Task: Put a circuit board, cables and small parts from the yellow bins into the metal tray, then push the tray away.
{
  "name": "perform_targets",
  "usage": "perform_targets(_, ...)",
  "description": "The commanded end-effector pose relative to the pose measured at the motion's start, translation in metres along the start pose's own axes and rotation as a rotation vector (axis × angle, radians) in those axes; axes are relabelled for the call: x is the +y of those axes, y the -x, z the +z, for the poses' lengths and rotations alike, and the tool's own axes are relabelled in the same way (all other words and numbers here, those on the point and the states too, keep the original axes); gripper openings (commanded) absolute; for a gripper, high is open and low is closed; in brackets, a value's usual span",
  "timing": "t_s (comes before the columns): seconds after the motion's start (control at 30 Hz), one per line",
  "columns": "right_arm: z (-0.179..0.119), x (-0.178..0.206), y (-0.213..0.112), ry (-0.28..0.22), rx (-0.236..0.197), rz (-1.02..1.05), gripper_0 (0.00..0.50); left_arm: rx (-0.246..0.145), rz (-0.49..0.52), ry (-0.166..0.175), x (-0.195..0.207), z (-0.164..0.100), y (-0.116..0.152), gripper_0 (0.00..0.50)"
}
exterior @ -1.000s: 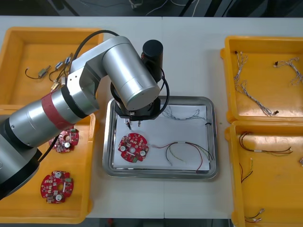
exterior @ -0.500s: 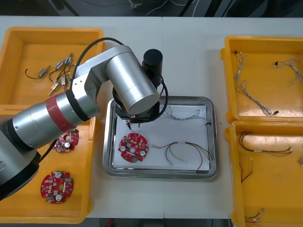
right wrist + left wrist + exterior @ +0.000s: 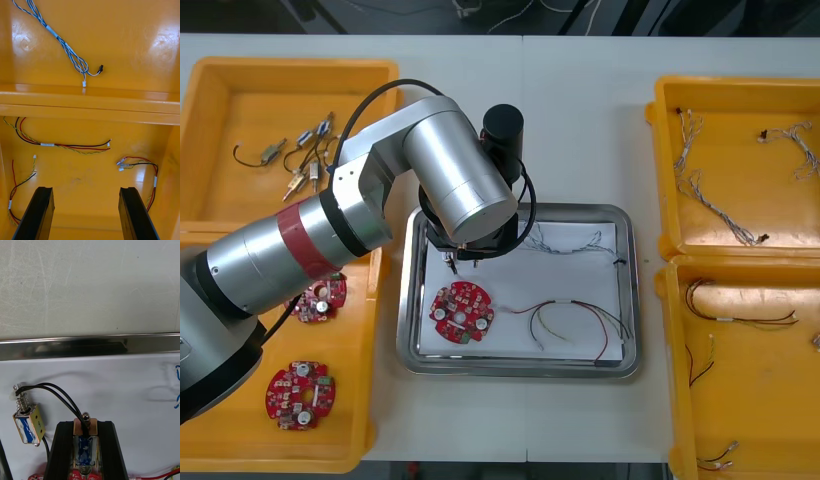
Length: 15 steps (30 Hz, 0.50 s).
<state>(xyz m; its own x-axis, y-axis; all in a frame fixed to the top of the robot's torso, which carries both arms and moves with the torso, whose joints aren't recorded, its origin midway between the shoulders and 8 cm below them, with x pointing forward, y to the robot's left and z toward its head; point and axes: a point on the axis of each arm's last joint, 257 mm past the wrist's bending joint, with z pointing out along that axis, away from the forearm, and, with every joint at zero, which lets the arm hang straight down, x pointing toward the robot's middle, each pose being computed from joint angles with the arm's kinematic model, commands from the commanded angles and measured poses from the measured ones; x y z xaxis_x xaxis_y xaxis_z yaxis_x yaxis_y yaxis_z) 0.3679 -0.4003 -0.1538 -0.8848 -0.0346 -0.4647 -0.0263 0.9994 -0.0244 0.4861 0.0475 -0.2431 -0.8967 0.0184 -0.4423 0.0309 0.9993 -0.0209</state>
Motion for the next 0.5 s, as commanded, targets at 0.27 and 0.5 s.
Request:
perform_targets(0.27, -0.0214, -0.0128, 0.0088, -0.043, -0.049, 0.03, 0.5, -0.036, -0.038, -0.016, -0.0151, -0.0058, 0.0067, 0.5)
perform_targets(0.5, -0.0227, -0.0113, 0.009, -0.036, -0.049, 0.028, 0.5, -0.044, -0.045, -0.018, -0.0123, -0.0054, 0.01, 0.5)
